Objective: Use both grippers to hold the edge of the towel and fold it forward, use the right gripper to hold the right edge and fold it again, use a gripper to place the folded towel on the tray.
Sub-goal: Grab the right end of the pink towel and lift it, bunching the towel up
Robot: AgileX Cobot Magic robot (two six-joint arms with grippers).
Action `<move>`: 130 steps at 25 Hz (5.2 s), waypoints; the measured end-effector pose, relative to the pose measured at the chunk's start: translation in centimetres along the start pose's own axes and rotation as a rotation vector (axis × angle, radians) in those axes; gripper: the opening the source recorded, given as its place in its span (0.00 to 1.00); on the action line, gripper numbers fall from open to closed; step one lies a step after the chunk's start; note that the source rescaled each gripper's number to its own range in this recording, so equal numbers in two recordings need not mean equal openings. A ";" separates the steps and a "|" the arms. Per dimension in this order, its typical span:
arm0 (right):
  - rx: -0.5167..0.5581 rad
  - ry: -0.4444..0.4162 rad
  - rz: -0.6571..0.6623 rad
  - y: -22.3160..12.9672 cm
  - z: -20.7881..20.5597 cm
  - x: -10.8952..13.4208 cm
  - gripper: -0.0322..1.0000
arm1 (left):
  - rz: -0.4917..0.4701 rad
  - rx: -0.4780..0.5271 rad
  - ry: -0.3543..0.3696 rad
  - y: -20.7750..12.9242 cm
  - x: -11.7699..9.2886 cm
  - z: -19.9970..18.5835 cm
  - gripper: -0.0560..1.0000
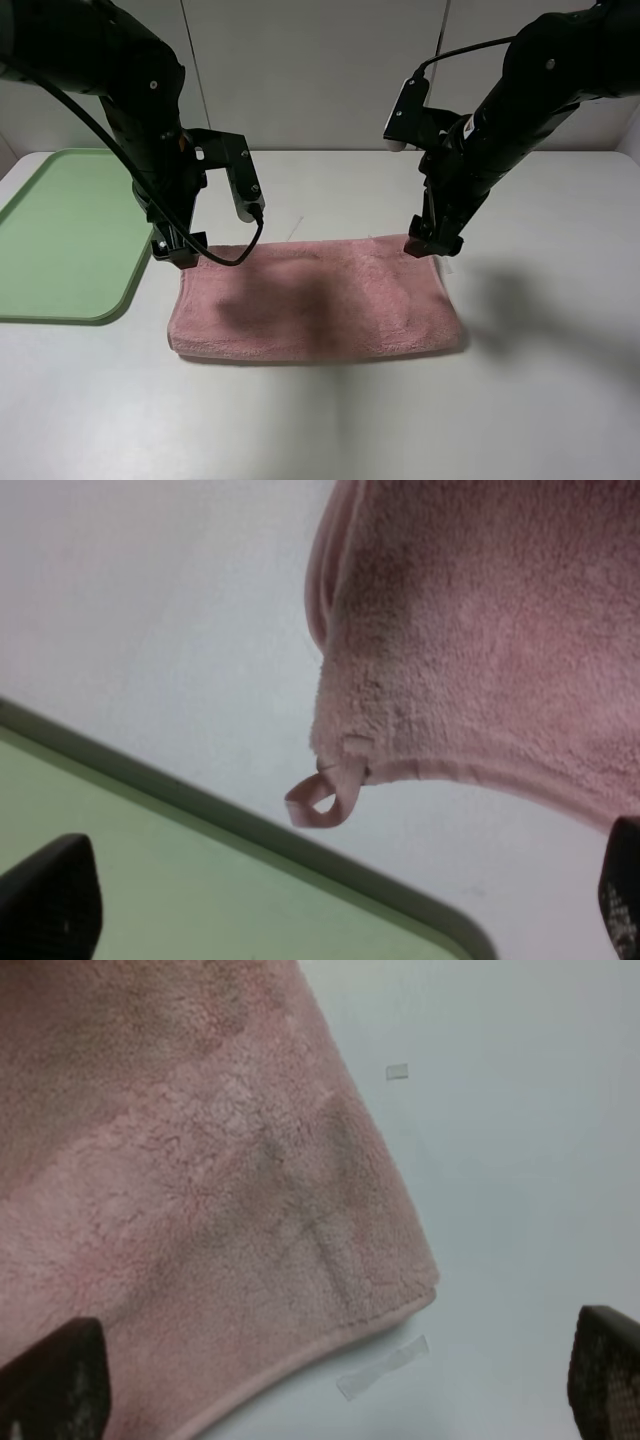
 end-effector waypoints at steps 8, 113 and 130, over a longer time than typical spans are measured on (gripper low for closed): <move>0.001 0.001 0.009 0.0 0.0 0.0 1.00 | 0.000 -0.027 0.021 0.4 0.3 0.0 1.00; -0.027 -0.038 0.049 0.4 0.0 -0.5 1.00 | -1.044 -0.557 0.180 -20.3 -20.5 -13.5 1.00; -0.033 -0.041 0.066 0.4 0.0 -0.6 1.00 | -1.048 -0.683 0.303 -20.1 -22.2 -14.9 1.00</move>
Point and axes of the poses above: a point on each arm's last joint axis where the gripper is mounted, z pointing out along that axis toward the gripper, x along the wrist's bending axis when the last joint is at zero, y = z × x, the point moved 5 cm from there along z, pointing out along that axis toward the gripper, and after that the axes turned 8 degrees about z, right-handed, at the moved point
